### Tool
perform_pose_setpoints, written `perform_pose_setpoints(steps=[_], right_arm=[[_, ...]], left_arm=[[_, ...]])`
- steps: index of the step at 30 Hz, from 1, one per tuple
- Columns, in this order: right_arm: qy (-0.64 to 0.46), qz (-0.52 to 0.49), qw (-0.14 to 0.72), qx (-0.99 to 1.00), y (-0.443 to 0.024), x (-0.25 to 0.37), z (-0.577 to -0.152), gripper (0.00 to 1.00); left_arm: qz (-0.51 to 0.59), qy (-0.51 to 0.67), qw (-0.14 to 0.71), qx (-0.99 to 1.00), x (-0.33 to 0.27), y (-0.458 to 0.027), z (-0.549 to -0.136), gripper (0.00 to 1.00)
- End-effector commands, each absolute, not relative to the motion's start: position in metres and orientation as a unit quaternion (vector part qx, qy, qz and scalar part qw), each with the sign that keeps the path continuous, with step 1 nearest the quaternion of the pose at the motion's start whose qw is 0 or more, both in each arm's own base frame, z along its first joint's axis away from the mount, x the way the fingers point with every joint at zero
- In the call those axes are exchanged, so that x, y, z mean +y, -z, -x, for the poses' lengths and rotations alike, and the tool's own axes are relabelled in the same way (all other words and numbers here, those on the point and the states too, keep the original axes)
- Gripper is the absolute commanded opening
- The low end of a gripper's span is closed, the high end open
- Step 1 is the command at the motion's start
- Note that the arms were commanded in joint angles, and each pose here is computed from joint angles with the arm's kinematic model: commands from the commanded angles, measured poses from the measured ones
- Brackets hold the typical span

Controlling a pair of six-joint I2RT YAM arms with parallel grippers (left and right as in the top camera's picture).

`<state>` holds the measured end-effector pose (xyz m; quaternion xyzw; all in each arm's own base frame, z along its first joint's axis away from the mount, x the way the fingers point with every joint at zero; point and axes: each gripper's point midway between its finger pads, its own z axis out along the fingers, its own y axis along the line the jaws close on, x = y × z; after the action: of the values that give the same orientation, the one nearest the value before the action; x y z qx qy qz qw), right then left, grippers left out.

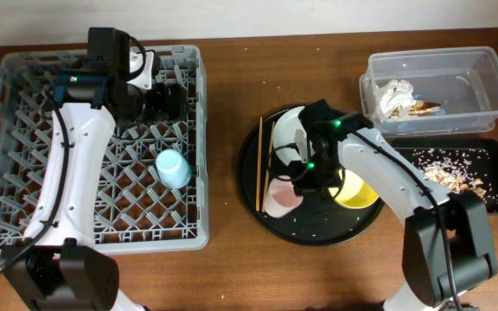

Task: Sort waste into correct bins and load items into the dishwasher rack
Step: 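Grasp the pink cup with the right gripper and hand it to the left gripper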

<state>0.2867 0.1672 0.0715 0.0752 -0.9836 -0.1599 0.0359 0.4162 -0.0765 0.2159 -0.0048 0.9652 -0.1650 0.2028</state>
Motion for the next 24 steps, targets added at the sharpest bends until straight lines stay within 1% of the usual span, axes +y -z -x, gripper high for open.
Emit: perform_pose_setpoints(steps=[1,2,3,4,5,6,7,8,11,13,15,18,20,21,24], right_arm=[[0.259,-0.085,-0.073,-0.959,-0.145,0.192,-0.326,0.04],[0.319,-0.091,-0.126,-0.935,-0.173,0.199,-0.346,0.04],[0.399,-0.112,-0.169,-0.894,-0.203,0.211,-0.363,0.04],[0.483,-0.157,-0.217,-0.834,-0.240,0.223,-0.376,0.04],[0.533,-0.184,-0.253,-0.786,-0.271,0.231,-0.386,0.04],[0.545,-0.189,-0.280,-0.768,-0.288,0.237,-0.394,0.04],[0.559,-0.209,-0.309,-0.741,-0.309,0.249,-0.397,0.04],[0.568,-0.226,-0.321,-0.723,-0.320,0.260,-0.395,0.04],[0.584,-0.261,-0.330,-0.695,-0.334,0.271,-0.385,0.04],[0.587,-0.266,-0.326,-0.691,-0.335,0.272,-0.382,0.04],[0.590,-0.273,-0.323,-0.688,-0.334,0.279,-0.378,0.04],[0.587,-0.274,-0.317,-0.693,-0.327,0.292,-0.377,0.04],[0.583,-0.269,-0.321,-0.696,-0.326,0.293,-0.379,0.04],[0.578,-0.263,-0.325,-0.700,-0.323,0.293,-0.383,0.04],[0.577,-0.257,-0.318,-0.707,-0.313,0.295,-0.388,0.04]], left_arm=[[-0.047,0.368,0.203,0.906,-0.127,-0.258,-0.409,0.98],[-0.090,0.456,0.211,0.860,-0.139,-0.285,-0.401,0.99],[-0.122,0.515,0.221,0.819,-0.143,-0.306,-0.393,0.99],[-0.147,0.546,0.231,0.792,-0.145,-0.319,-0.388,0.99],[-0.185,0.587,0.250,0.748,-0.148,-0.338,-0.379,0.99],[-0.210,0.611,0.261,0.717,-0.151,-0.349,-0.373,0.99],[-0.220,0.615,0.263,0.710,-0.154,-0.350,-0.371,0.99],[-0.225,0.618,0.257,0.708,-0.160,-0.347,-0.371,0.99],[-0.232,0.627,0.230,0.707,-0.176,-0.327,-0.376,0.99],[-0.222,0.639,0.216,0.705,-0.178,-0.316,-0.382,0.99],[-0.228,0.675,0.215,0.668,-0.179,-0.326,-0.380,0.99],[-0.231,0.675,0.215,0.667,-0.181,-0.326,-0.380,0.97],[-0.233,0.676,0.212,0.666,-0.184,-0.326,-0.378,0.89],[-0.237,0.678,0.205,0.665,-0.190,-0.326,-0.375,0.81],[-0.249,0.681,0.194,0.661,-0.203,-0.326,-0.369,0.81]])
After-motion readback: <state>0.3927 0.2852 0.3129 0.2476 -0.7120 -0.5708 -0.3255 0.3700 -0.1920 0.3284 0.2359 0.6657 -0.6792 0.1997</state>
